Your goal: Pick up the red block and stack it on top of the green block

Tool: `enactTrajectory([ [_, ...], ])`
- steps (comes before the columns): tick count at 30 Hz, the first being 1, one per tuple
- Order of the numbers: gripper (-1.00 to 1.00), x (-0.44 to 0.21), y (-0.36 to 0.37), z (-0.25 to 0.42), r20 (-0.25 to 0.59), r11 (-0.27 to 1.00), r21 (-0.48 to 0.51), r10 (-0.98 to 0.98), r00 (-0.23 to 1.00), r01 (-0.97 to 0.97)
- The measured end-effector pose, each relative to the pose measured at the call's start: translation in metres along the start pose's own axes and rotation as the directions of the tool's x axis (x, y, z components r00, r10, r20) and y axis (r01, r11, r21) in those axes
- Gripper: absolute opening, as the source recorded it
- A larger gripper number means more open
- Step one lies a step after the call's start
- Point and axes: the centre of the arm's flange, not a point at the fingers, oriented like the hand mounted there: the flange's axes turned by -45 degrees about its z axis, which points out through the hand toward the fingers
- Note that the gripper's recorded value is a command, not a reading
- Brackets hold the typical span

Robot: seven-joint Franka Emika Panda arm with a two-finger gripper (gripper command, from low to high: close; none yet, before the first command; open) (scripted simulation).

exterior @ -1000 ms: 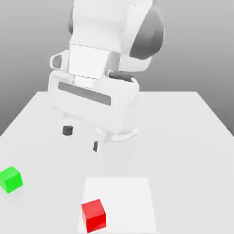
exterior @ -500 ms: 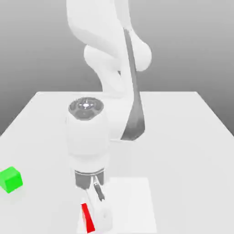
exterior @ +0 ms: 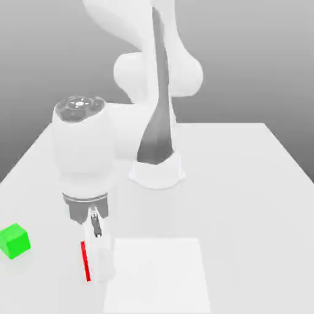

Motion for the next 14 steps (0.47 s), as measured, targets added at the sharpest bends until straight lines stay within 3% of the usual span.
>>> enactTrajectory([
  [5,-1.0,0.105,0.111,-0.017,0.006,0.983,0.007,0.184,0.983,-0.184],
  [10,-1.0,0.124,0.139,0.025,0.009,0.975,0.013,0.22,0.975,-0.22],
  [11,1.0,0.123,0.14,0.036,0.009,0.975,0.013,0.22,0.975,-0.22],
  [14,1.0,0.123,0.14,0.036,0.009,0.975,0.013,0.22,0.975,-0.22],
])
